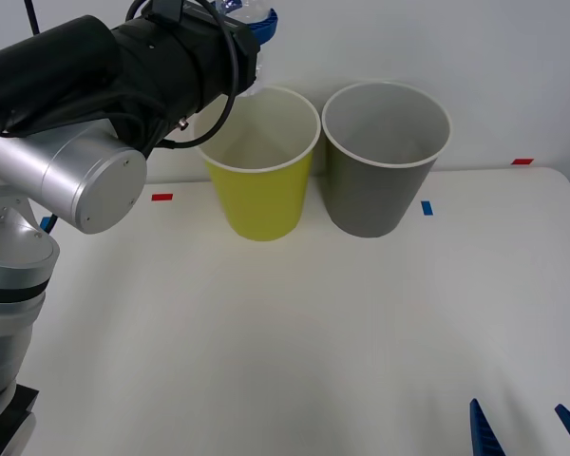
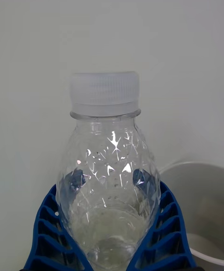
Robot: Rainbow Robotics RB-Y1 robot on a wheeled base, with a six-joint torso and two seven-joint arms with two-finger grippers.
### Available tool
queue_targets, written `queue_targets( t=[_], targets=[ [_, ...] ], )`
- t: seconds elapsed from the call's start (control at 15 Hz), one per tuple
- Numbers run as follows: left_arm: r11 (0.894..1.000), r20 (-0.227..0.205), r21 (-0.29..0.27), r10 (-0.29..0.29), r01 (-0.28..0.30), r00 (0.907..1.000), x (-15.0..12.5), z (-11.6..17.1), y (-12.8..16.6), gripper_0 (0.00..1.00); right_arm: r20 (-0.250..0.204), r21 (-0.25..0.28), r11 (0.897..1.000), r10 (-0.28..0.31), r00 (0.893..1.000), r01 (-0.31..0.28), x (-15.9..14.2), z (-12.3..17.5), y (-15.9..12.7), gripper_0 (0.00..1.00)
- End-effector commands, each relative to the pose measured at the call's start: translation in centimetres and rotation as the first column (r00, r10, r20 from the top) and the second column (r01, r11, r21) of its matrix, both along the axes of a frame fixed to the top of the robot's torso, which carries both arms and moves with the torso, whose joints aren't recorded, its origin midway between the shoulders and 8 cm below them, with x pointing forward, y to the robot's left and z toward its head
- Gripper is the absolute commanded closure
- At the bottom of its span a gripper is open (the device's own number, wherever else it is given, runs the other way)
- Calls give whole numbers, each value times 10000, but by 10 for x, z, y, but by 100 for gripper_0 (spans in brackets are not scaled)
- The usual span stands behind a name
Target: Put cans in the gray bin and PET bottles in the light green bin.
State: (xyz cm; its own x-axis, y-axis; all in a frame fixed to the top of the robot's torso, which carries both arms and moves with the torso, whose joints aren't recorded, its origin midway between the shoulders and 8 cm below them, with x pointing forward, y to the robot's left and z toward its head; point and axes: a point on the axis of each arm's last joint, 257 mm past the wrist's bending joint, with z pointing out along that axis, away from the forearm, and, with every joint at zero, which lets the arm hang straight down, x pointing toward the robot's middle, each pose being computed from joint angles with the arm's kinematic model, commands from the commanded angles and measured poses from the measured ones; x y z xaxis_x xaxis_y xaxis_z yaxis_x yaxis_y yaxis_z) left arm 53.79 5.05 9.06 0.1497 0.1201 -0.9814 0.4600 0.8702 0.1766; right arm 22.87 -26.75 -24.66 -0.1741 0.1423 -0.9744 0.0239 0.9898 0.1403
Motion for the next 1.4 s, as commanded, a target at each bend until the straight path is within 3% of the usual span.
queue_targets(
  t=[0.07, 0.73, 0.93, 1.4],
  targets=[
    [9998, 72, -197, 40, -38, 10000, 12, -5, -6, 100, 0, 0, 10000, 0, 10000, 0, 0, 0, 0, 0],
    [9971, 479, -703, 312, -278, 9984, 41, -18, -16, 100, 0, 0, 10000, 0, 10000, 0, 0, 0, 0, 0],
    [9979, 902, -405, 540, -505, 9945, 49, -23, -16, 100, 0, 0, 10000, 0, 10000, 0, 0, 0, 0, 0],
    [9974, 873, -401, 635, -602, 9942, 56, -29, -13, 100, 0, 0, 10000, 0, 10000, 0, 0, 0, 0, 0]
  ],
)
